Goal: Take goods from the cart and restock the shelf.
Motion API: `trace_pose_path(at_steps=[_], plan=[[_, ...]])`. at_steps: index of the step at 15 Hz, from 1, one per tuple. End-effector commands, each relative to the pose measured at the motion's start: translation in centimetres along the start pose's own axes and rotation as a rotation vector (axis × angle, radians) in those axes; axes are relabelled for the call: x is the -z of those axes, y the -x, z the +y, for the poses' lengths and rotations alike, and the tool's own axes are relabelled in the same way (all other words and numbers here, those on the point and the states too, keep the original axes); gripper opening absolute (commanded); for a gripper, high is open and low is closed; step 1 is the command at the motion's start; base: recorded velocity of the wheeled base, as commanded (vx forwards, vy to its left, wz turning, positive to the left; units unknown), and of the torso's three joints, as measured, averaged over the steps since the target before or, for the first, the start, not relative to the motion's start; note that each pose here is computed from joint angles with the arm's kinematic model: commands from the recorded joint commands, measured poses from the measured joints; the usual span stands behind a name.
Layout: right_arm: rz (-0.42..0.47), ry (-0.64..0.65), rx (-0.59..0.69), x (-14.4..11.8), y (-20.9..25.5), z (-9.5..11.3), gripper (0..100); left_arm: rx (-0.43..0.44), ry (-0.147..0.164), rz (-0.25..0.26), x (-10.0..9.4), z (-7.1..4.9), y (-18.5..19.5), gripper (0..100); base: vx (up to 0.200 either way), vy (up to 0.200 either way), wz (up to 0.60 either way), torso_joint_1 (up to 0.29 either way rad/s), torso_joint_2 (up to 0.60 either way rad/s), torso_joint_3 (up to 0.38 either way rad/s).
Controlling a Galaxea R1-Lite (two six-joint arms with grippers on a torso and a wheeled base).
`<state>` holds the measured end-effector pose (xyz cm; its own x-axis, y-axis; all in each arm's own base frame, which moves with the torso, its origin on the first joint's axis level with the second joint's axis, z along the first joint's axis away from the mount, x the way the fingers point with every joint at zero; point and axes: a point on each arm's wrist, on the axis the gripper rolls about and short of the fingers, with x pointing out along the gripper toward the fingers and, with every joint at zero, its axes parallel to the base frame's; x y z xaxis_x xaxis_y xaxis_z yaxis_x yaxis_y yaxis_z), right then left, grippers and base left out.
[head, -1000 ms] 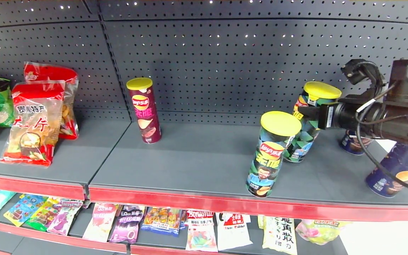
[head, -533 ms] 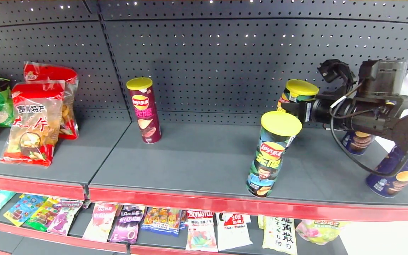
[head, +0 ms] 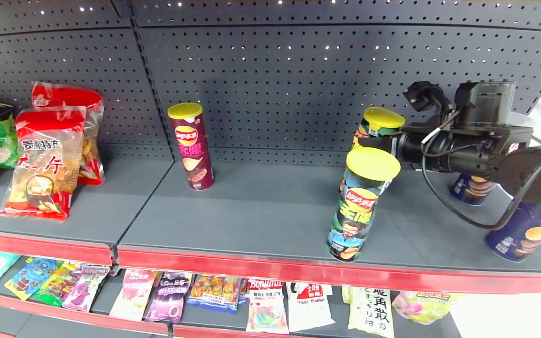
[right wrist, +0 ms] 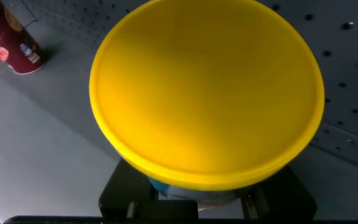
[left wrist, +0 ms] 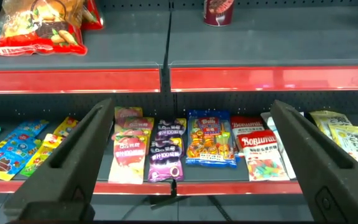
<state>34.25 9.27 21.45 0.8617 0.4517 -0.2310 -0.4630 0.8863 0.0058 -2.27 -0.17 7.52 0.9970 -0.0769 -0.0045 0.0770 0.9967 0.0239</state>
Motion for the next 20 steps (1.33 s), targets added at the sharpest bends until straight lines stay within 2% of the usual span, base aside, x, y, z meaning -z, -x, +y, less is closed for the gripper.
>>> trace_pose_path(at_steps=[1,14,15,20], plan=[[0.003,0.003,-0.014,0.09,-0.51,0.4,0,0.0,0.0,-0.001,-0.01,0.0,0.0,100,0.0,0.0,0.0,0.0,0.0,0.0],[0.019,0.014,-0.026,0.57,-0.71,0.82,0,0.0,0.0,0.0,0.0,0.0,0.0,100,0.0,0.0,0.0,0.0,0.0,0.0],[0.021,0.015,-0.026,0.62,-0.72,0.88,100,0.001,0.0,-0.001,-0.01,0.0,0.0,100,0.0,0.0,0.0,0.0,0.0,0.0],[0.018,0.017,-0.03,0.54,-0.58,1.12,100,0.0,0.0,-0.001,-0.01,0.0,0.0,100,0.0,0.0,0.0,0.0,0.0,0.0]])
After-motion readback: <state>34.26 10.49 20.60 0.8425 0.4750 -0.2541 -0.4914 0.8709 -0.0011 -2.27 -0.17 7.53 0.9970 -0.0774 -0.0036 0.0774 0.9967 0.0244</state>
